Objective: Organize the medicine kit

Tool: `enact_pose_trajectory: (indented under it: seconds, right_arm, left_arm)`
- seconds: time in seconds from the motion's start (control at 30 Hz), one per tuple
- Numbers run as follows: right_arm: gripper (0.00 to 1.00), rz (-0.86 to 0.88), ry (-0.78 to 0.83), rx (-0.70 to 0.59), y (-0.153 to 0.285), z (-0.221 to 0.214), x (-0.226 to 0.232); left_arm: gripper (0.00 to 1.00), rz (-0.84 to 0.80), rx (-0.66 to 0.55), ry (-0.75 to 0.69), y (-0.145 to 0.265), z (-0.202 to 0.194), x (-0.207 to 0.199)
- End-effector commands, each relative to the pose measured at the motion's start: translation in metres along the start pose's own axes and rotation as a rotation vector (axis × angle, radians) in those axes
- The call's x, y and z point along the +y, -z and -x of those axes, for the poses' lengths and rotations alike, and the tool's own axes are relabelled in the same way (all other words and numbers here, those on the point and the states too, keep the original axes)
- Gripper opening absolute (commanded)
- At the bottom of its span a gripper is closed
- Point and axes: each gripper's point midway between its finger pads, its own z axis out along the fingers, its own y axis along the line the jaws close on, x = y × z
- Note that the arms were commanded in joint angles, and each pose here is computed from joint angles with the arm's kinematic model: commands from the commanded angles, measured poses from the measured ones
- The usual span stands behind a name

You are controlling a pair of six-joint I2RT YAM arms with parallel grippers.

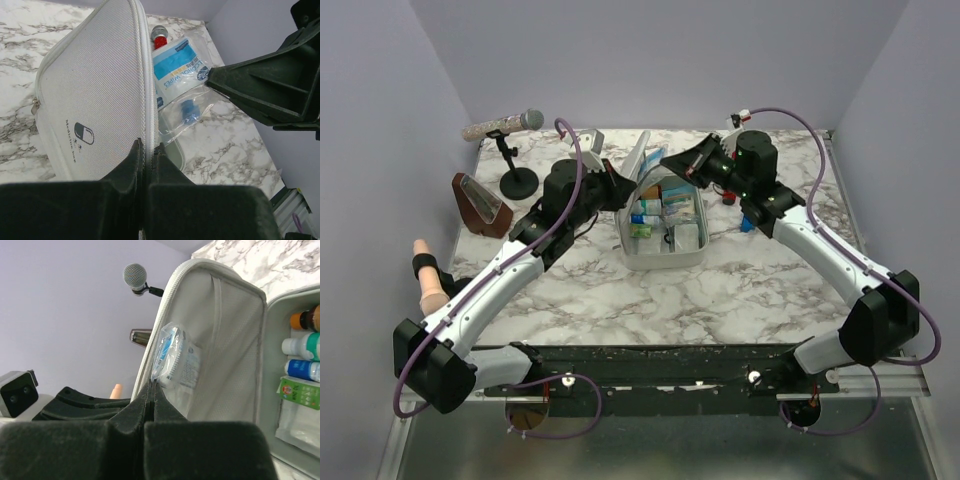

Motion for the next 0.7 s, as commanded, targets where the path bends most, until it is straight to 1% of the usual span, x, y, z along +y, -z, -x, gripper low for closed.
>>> enact_pose_trajectory:
  seconds: [0.0,0.13,0.3,0.43,0.47,0.53,0.57,0.6,0.63,0.67]
  right_arm:
    - [0.01,0.083,-0.066,-0.006,-0.005,-0.003,0.022]
    - [0.01,0.037,-0.041,0.051,-0.021,-0.022,0.014]
    - [0.01,-0.023,-0.036,0.120,-0.037,-0.048,-0.012]
    - [0.01,-0.027,-0.016,0.157,-0.042,-0.059,-0.022]
    - [0.12,-0.006,-0.003,0.169,-0.042,-0.061,-0.018]
    - [0.41,0.024,0.032,0.166,-0.039,-0.058,-0.010]
    - [0.52,0.032,0.045,0.156,-0.036,-0.055,-0.006]
    - [0.61,0.039,0.061,0.140,-0.032,-0.051,-0.001]
    - [0.67,0.040,0.072,0.123,-0.029,-0.047,0.002]
    - [0.69,0.047,0.089,0.104,-0.025,-0.042,0.008]
  left_arm:
    - [0.00,-0.053,-0.034,0.006,0.006,0.006,-0.014]
    - [0.00,-0.062,-0.045,0.012,0.008,0.009,-0.017]
    - [0.00,-0.061,-0.058,0.011,0.012,0.012,-0.018]
    - [0.00,-0.050,-0.061,0.009,0.016,0.012,-0.016]
    - [0.00,-0.043,-0.062,0.009,0.017,0.012,-0.014]
    - [0.00,-0.034,-0.064,0.007,0.019,0.011,-0.012]
    - [0.00,-0.031,-0.069,0.004,0.020,0.013,-0.011]
    - [0.00,-0.029,-0.065,0.002,0.021,0.011,-0.011]
    - [0.00,-0.032,-0.068,-0.003,0.022,0.013,-0.012]
    - [0.00,-0.029,-0.067,-0.004,0.023,0.012,-0.011]
